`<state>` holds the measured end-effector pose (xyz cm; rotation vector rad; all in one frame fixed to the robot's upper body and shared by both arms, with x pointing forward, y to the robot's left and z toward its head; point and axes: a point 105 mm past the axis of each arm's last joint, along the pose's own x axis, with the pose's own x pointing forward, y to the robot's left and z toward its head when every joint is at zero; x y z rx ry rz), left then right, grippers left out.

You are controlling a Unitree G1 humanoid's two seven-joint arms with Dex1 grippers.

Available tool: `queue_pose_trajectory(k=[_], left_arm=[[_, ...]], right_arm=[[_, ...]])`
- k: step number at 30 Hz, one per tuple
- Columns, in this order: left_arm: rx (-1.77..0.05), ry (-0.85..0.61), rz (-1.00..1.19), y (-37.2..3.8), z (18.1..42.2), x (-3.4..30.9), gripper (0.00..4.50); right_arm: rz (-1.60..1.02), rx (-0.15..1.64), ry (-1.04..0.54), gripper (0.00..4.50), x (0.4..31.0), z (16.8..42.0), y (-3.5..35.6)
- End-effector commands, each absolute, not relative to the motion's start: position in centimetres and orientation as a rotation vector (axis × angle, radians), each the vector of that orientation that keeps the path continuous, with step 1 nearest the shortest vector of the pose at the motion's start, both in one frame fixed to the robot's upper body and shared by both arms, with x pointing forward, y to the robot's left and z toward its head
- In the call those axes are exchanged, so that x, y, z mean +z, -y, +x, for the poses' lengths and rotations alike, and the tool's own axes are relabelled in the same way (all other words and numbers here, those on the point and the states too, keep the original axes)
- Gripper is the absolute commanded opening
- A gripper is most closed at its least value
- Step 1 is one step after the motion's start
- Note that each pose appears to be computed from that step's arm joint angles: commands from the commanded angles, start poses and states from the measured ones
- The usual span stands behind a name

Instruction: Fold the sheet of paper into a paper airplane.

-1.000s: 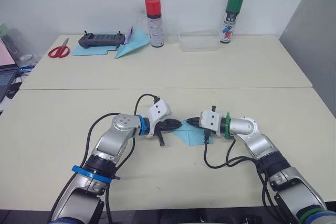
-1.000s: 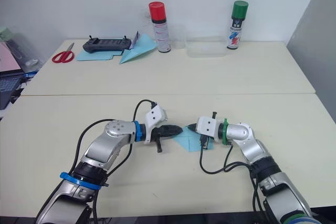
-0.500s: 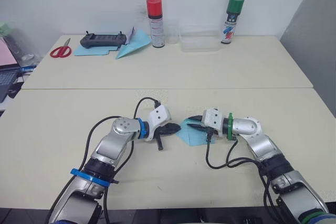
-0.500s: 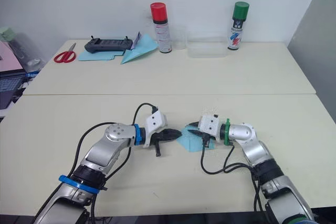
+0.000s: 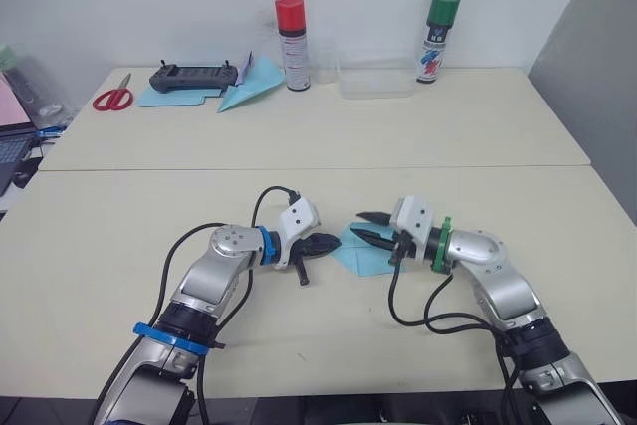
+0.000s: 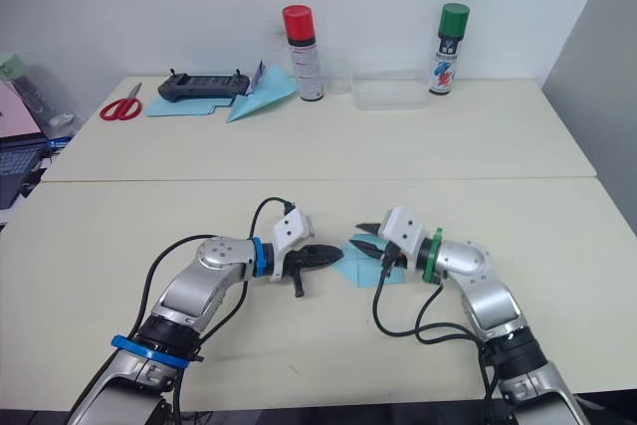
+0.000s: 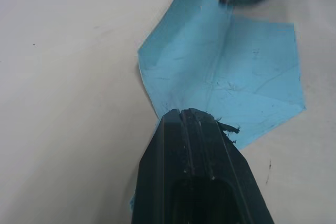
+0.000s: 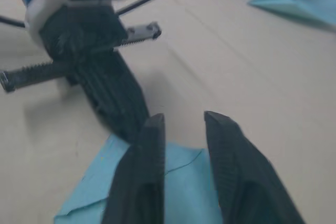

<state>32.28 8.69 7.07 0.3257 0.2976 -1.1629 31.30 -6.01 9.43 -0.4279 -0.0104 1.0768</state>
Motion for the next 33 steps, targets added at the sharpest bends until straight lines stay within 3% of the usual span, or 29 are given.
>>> queue_pose_trajectory(k=[1, 10, 14, 22, 29, 33], left_arm=[[-1.147, -0.409, 0.327, -9.5, 31.9, 4.8, 0.00], [-1.150, -0.409, 0.341, -9.6, 32.1, 4.9, 0.00], [-1.150, -0.408, 0.346, -9.6, 32.2, 4.8, 0.00], [-1.159, -0.406, 0.342, -9.3, 32.1, 4.6, 0.00], [-1.171, -0.402, 0.340, -8.9, 32.1, 4.4, 0.00], [-1.169, -0.395, 0.351, -8.9, 32.1, 4.4, 0.00]], right_arm=[[-0.442, 1.056, 0.005, 0.04, 8.4, 31.2, 5.5], [-0.469, 0.966, -0.120, 0.04, 4.5, 30.8, 7.8], [-0.513, 0.900, -0.198, 0.04, 3.1, 30.2, 10.6], [-0.467, 0.775, -0.319, 0.04, 2.0, 28.6, 14.6], [-0.409, 0.658, -0.323, 0.04, 3.4, 28.8, 17.2], [-0.391, 0.772, -0.108, 0.04, 6.9, 28.3, 15.5]])
